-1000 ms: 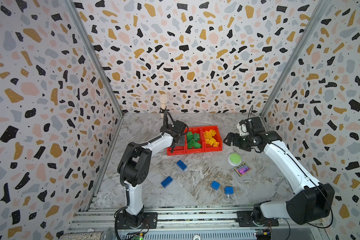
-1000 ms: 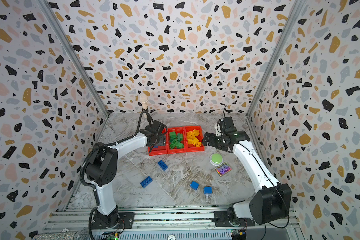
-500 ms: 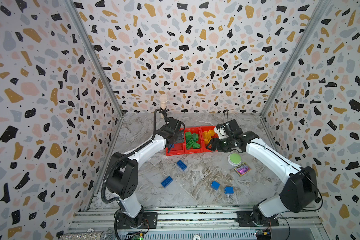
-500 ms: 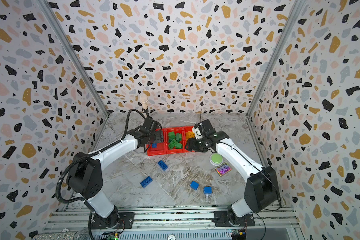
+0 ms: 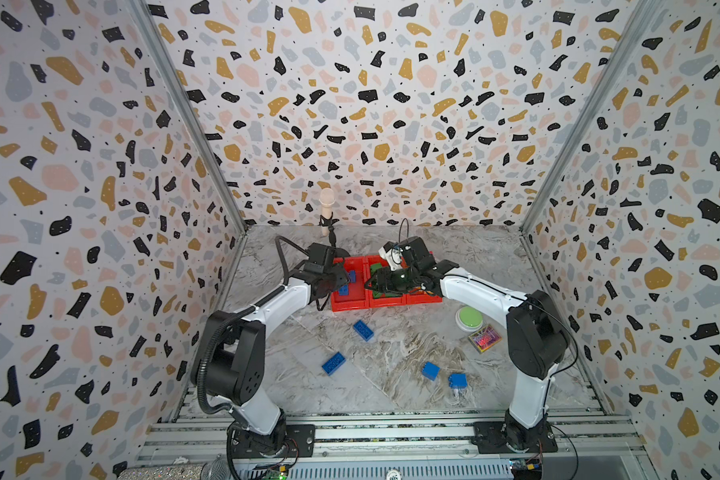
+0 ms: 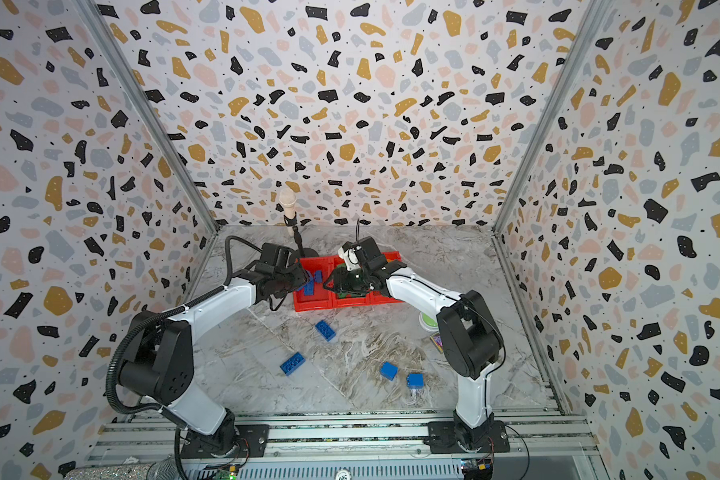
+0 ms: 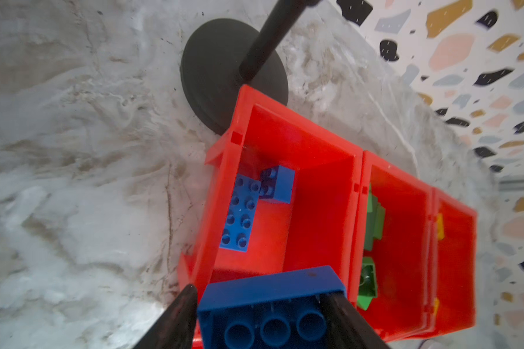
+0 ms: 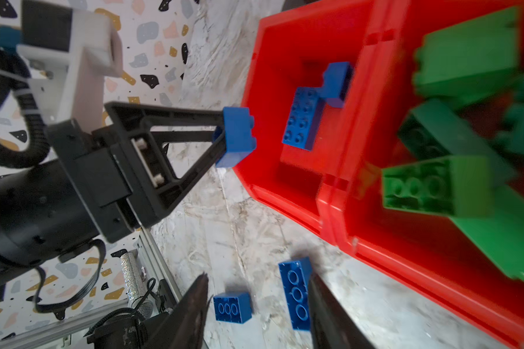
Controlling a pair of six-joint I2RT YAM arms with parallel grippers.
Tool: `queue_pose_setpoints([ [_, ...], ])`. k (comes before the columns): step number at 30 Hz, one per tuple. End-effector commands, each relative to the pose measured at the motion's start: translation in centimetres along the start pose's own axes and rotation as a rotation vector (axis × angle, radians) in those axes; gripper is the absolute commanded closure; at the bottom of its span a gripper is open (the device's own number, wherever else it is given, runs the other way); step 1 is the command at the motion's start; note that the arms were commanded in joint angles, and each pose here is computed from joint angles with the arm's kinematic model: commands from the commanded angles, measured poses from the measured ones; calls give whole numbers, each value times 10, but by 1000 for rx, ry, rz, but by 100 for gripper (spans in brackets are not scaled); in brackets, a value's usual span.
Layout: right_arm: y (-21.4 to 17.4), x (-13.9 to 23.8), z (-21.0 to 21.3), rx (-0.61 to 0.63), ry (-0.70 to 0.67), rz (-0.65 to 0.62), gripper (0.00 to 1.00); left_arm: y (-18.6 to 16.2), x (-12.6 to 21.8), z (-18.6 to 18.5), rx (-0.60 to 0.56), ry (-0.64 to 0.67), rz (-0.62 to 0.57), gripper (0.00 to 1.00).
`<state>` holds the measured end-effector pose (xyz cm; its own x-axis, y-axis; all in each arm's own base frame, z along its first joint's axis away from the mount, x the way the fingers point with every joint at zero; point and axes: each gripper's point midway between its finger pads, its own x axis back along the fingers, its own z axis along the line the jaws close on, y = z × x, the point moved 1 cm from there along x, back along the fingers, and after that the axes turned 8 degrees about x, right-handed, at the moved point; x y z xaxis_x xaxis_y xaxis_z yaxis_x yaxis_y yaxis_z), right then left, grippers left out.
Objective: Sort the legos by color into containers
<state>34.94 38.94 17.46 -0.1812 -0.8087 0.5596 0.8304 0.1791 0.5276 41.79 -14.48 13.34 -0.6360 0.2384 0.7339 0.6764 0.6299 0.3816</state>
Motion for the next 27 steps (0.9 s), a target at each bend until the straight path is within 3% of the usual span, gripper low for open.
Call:
queue_pose_setpoints([
  [1, 25, -6, 36, 54, 100, -77, 46, 14, 7, -37, 108, -150, -24, 34],
  [8, 39, -32, 37, 33, 161, -156, 45, 15, 2, -42, 217, -208, -7, 34],
  [19, 58, -46, 32, 86, 54, -274, 45, 1, 7, -31, 292, -220, 40, 35],
  [27, 58, -59, 23, 83, 28, -290, 53, -7, 11, -28, 326, -235, 74, 35],
])
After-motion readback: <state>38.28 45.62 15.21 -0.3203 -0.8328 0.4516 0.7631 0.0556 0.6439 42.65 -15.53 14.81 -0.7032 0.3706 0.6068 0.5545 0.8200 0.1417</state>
